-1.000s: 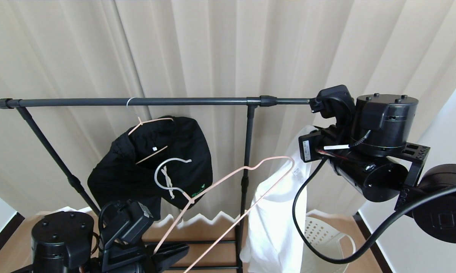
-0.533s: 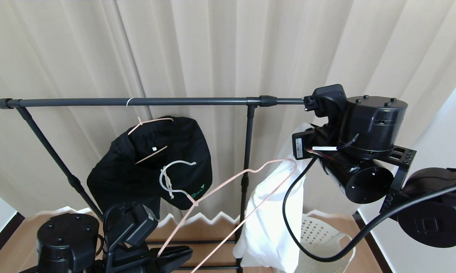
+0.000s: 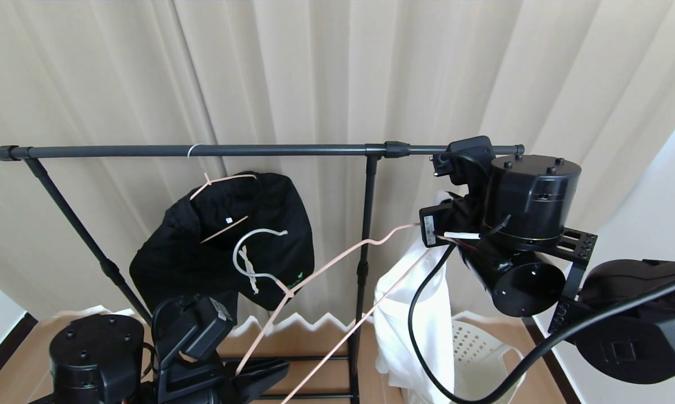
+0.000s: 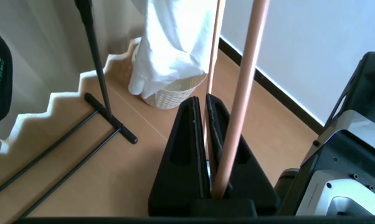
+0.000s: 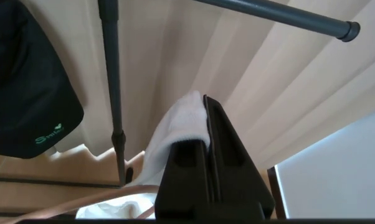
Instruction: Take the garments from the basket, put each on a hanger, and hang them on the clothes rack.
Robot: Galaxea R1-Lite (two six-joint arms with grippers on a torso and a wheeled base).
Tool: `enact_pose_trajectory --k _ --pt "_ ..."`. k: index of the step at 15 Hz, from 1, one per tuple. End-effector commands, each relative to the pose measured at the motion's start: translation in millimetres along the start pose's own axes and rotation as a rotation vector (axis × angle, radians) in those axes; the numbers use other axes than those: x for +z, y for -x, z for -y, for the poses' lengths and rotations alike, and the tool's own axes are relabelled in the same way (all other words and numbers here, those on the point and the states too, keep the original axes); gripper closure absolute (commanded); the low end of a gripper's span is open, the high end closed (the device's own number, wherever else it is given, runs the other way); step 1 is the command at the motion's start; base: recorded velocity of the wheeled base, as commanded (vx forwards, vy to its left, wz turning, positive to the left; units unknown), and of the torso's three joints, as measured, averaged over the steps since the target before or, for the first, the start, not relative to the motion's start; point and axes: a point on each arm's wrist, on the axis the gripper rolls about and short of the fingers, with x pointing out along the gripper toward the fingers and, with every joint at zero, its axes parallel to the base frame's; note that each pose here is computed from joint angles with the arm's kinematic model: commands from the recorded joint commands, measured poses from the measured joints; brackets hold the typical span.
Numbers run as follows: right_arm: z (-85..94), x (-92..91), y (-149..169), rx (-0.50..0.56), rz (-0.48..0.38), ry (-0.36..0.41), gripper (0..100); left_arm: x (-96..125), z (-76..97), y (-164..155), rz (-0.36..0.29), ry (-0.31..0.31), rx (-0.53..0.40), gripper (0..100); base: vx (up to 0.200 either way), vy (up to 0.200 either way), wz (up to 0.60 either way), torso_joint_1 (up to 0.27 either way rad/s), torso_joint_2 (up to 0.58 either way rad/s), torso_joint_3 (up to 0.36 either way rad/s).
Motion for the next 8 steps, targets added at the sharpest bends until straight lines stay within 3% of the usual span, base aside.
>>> enact_pose_trajectory --k 1,8 --pt "-7.9 -4.2 0 0.003 0.004 0.002 100 0 -1.0 -2 -0.004 0.008 0.011 100 0.0 0.0 0.0 0.0 0.0 0.0" --pt "-26.6 -9.2 9 -0.04 0.0 0.017 100 2 -5.5 -9 0.001 0.028 0.092 100 0.0 0.0 0.0 0.0 0.0 0.0"
